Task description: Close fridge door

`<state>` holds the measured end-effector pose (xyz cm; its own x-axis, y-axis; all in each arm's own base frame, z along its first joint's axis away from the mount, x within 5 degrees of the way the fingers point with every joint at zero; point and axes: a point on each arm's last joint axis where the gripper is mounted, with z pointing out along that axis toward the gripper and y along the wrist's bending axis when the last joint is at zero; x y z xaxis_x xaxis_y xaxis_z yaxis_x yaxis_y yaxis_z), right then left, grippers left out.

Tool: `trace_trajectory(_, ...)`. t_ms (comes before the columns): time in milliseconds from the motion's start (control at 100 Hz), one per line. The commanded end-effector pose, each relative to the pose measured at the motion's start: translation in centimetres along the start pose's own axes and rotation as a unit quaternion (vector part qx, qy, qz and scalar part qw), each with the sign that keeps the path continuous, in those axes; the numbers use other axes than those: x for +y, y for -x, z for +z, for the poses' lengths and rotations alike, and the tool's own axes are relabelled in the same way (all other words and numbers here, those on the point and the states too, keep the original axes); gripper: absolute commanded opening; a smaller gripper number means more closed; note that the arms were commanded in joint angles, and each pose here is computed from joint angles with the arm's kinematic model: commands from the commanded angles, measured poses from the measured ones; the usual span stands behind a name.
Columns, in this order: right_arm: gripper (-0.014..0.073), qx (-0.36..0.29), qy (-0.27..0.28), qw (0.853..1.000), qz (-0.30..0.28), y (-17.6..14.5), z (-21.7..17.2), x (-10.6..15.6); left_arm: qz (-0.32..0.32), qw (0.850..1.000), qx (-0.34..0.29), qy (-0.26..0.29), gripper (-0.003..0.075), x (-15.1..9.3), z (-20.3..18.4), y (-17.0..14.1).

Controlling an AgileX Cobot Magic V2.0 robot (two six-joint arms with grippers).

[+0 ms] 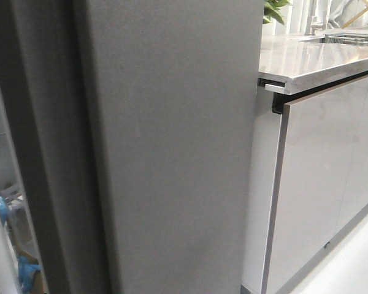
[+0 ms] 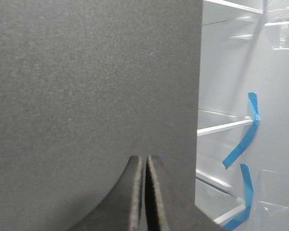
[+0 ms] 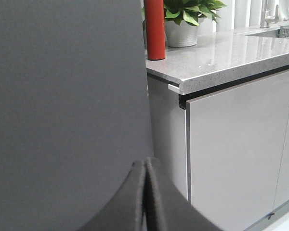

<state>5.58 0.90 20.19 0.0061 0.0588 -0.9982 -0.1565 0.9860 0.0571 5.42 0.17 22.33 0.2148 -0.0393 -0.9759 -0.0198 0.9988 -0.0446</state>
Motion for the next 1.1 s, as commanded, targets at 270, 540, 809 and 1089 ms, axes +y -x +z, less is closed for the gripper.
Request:
trace_trajectory(270,-0.0045,-0.039,-0.004,0.999,-0.001,0.22,-0.07,-0.08,-0.004,1.0,-0.024,0.0,-0.002,0.04,-0.14,-0.47)
trace_trajectory(540,-0.0045,-0.039,-0.004,0.999,-0.001,0.22,-0.07,-0.08,-0.004,1.0,-0.024,0.0,-0.002,0.04,-0.14,-0.47)
trace_trajectory(809,-0.0045,-0.041,-0.004,0.999,-0.001,0.25,-0.07,-0.08,-0.004,1.0,-0.024,0.0,-0.002,0.04,-0.14,-0.47)
trace_trajectory(1089,-0.0045,-0.086,-0.006,0.996,0.026,1.07,-0.18,-0.15,-0.004,1.0,-0.024,0.0,-0.002,0.04,-0.14,-0.47)
